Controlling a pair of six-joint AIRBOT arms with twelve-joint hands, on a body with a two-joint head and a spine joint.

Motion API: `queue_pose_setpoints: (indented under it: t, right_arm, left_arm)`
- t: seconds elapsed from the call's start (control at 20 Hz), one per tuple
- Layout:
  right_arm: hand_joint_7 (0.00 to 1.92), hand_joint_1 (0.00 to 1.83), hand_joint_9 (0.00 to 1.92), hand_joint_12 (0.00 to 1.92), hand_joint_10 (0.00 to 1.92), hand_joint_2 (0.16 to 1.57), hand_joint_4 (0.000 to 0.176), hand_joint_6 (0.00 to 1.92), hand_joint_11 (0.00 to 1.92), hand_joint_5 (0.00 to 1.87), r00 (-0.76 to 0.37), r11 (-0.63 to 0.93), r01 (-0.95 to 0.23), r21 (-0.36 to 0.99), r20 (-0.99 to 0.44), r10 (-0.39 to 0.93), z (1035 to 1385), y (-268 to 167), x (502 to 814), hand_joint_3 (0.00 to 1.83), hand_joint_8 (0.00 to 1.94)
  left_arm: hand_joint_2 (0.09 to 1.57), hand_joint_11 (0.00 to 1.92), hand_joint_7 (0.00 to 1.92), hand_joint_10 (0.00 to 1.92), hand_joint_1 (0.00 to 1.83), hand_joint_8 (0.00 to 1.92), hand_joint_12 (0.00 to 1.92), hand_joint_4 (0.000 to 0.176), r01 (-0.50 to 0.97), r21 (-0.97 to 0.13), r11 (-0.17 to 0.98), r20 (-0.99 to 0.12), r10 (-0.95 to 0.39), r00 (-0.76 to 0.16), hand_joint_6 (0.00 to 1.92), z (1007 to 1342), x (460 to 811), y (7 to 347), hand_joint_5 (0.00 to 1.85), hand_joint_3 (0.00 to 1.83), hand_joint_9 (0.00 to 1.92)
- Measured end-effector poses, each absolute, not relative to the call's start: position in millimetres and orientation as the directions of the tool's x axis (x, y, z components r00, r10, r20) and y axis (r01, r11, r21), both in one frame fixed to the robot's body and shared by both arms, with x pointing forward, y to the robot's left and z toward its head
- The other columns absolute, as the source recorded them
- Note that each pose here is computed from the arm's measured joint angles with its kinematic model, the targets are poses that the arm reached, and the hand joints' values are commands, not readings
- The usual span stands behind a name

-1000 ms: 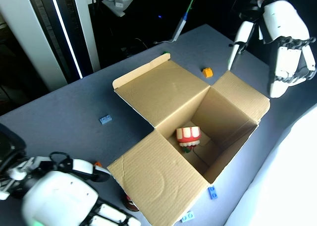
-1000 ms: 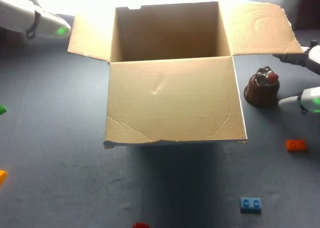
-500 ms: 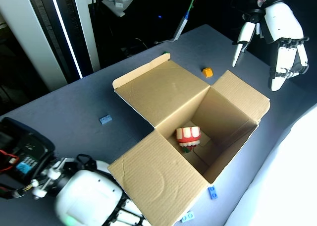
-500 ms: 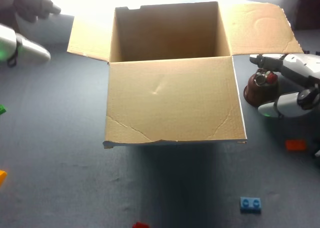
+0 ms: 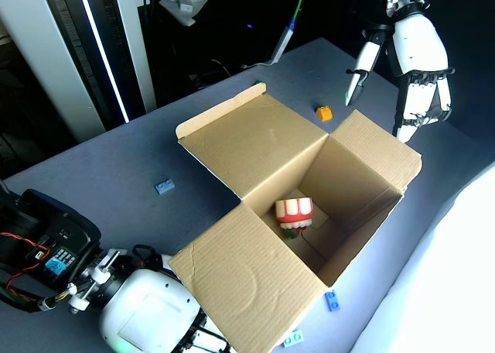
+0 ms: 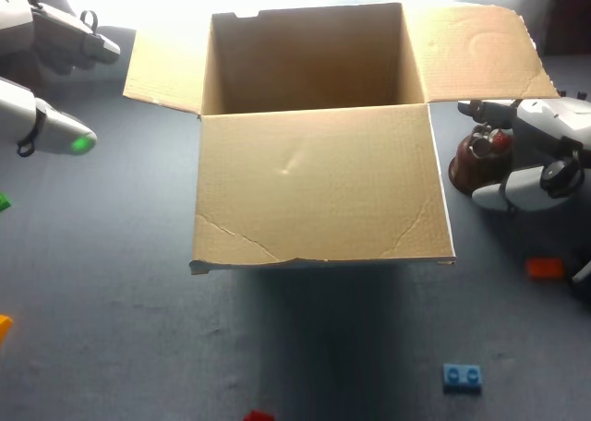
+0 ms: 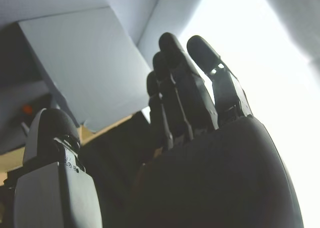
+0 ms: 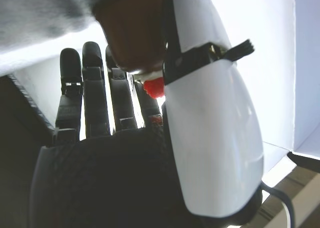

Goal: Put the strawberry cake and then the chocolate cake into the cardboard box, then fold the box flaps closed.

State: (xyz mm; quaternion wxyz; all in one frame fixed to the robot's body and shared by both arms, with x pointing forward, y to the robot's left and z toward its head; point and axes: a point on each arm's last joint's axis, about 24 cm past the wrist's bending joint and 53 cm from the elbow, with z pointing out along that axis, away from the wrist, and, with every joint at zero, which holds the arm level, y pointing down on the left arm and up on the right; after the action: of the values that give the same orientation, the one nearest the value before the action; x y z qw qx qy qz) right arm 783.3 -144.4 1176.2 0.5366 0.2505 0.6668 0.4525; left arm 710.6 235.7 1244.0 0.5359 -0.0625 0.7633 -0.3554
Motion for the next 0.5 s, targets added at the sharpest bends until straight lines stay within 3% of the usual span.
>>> queue_pose_setpoints:
  t: [0.4, 0.45, 0.5]
  right_arm:
    - [0.59, 1.12, 0.59, 1.14, 0.05, 1.03, 0.0, 0.02, 0.0, 0.45, -0.289, 0.462, -0.156, 0.873, -0.488, 0.823, 1179.1, -146.0, 784.3, 0.01, 0.02]
    - [0.67, 1.1, 0.69, 1.3, 0.09, 1.05, 0.0, 0.03, 0.01, 0.51, -0.287, 0.462, -0.158, 0.873, -0.488, 0.824, 1179.7, -146.3, 784.4, 0.01, 0.03]
    - [0.67, 1.1, 0.69, 1.3, 0.09, 1.05, 0.0, 0.03, 0.01, 0.51, -0.287, 0.462, -0.158, 0.873, -0.488, 0.824, 1179.8, -146.5, 784.4, 0.01, 0.03]
  left_arm:
    - [1.04, 0.1, 0.56, 0.25, 0.65, 0.0, 1.4, 0.007, 0.277, -0.594, 0.755, -0.78, -0.457, -0.428, 0.0, 1235.9, 706.0, 237.9, 0.44, 0.0, 0.57]
    - [1.04, 0.08, 0.56, 0.26, 0.65, 0.0, 1.42, 0.008, 0.277, -0.595, 0.754, -0.78, -0.458, -0.428, 0.0, 1236.0, 706.1, 237.9, 0.45, 0.0, 0.56]
    - [1.04, 0.08, 0.56, 0.26, 0.65, 0.0, 1.42, 0.008, 0.276, -0.597, 0.753, -0.778, -0.46, -0.429, 0.0, 1236.0, 706.0, 237.9, 0.45, 0.0, 0.56]
